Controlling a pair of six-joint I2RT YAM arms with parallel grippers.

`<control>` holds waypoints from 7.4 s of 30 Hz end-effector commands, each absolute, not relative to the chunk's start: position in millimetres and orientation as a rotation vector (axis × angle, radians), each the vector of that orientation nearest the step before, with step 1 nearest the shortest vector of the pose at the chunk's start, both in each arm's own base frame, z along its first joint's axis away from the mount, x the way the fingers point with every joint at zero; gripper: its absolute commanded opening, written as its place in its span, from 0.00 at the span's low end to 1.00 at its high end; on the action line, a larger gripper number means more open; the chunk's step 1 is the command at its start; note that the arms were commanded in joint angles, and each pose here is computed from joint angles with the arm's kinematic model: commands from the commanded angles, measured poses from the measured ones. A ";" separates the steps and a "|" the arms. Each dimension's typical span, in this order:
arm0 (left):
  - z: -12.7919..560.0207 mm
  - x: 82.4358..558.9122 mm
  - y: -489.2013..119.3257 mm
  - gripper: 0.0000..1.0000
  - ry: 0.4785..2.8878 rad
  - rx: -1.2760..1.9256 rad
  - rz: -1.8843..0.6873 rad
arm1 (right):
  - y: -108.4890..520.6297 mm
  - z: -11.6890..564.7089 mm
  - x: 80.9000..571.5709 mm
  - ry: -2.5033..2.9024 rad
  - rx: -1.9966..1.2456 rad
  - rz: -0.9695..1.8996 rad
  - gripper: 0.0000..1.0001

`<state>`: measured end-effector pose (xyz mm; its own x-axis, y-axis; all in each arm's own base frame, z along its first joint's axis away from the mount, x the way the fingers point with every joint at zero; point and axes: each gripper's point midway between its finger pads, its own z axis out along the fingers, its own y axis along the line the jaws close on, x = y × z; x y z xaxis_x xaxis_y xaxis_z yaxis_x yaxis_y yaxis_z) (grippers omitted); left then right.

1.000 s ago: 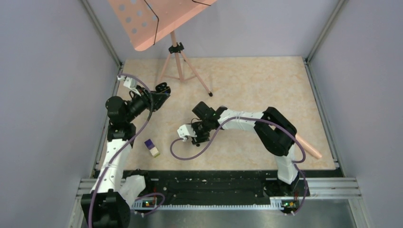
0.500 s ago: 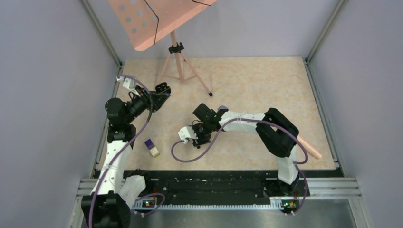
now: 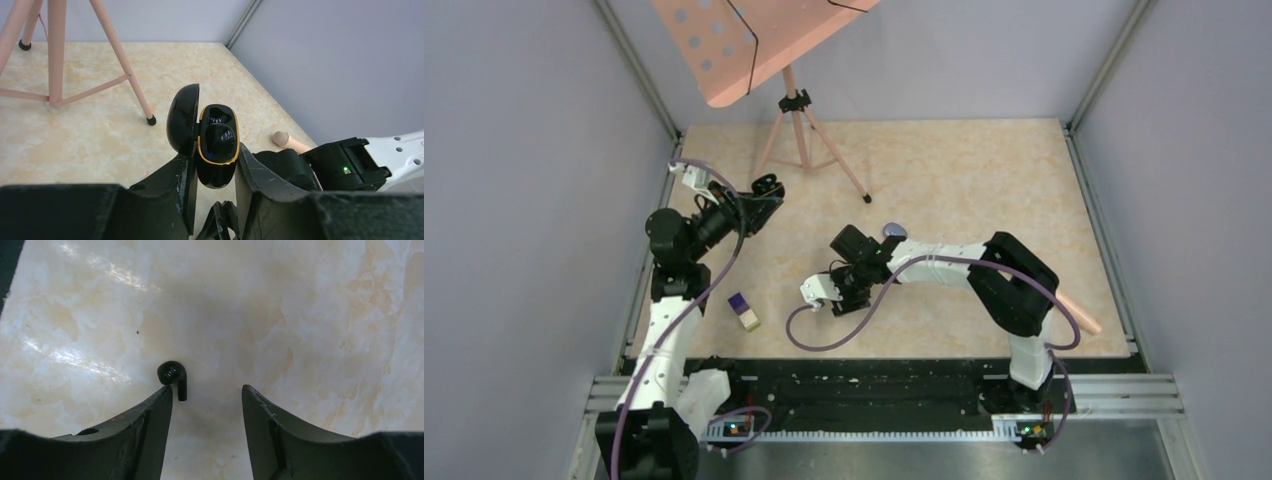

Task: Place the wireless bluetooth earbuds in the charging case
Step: Pick up the earbud from the center of the board, then place the earbud in the charging case.

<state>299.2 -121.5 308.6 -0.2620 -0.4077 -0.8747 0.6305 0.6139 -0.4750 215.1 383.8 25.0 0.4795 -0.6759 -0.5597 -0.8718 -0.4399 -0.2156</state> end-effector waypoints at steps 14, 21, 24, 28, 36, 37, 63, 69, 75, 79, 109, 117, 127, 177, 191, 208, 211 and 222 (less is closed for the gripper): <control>324.6 285.2 -123.0 0.00 1.474 0.241 -0.981 | 385.8 6.8 175.5 1.404 -2.305 0.593 0.48; 321.9 289.3 -122.6 0.00 1.474 0.226 -0.994 | 385.4 3.1 176.7 1.437 -2.309 0.590 0.40; 322.7 290.2 -122.7 0.00 1.472 0.224 -0.996 | 386.1 0.8 177.0 1.447 -2.321 0.593 0.36; 322.6 290.8 -122.4 0.00 1.475 0.221 -0.993 | 391.6 -0.1 178.7 1.520 -2.284 0.611 0.30; 327.0 292.9 -121.5 0.00 1.481 0.224 -0.982 | 384.6 12.4 215.2 1.951 -1.775 0.508 0.18; 327.6 293.4 -121.5 0.00 1.482 0.224 -0.982 | 377.7 14.0 219.9 2.008 -1.693 0.484 0.18; 322.6 303.3 -122.0 0.00 1.527 0.233 -0.990 | 317.3 72.7 275.8 2.229 -1.190 0.490 0.50; 315.6 301.4 -122.3 0.00 1.542 0.229 -0.993 | 313.3 70.8 248.8 2.004 -1.692 0.664 0.48; 314.5 301.9 -121.9 0.00 1.543 0.225 -0.991 | 317.8 60.8 244.4 2.002 -1.773 0.729 0.44; 315.4 301.9 -122.2 0.00 1.542 0.227 -0.992 | 320.8 56.7 248.6 2.014 -1.756 0.723 0.40; 304.1 300.7 -123.4 0.00 1.560 0.221 -1.010 | 318.7 35.9 270.0 2.042 -1.736 0.593 0.11; 301.2 299.7 -124.8 0.00 1.562 0.225 -1.025 | 310.8 28.5 274.7 2.038 -1.755 0.514 0.18; 299.4 297.7 -125.1 0.00 1.570 0.227 -1.025 | 306.8 17.7 269.4 2.054 -1.787 0.484 0.20; 318.1 230.6 -215.4 0.00 1.329 0.823 -1.314 | 369.9 388.5 230.4 0.774 -1.372 0.172 0.00; 327.0 224.8 -215.2 0.00 1.303 0.829 -1.321 | 379.8 373.6 230.0 0.728 -1.409 0.137 0.00; 328.6 226.2 -214.4 0.00 1.300 0.811 -1.316 | 383.0 352.5 226.8 0.711 -1.485 0.124 0.00; 329.0 227.5 -214.3 0.00 1.301 0.804 -1.313 | 382.3 351.8 227.2 0.711 -1.487 0.120 0.00; 321.8 236.1 -213.7 0.00 1.335 0.771 -1.302 | 379.6 354.9 223.3 0.716 -1.489 0.136 0.00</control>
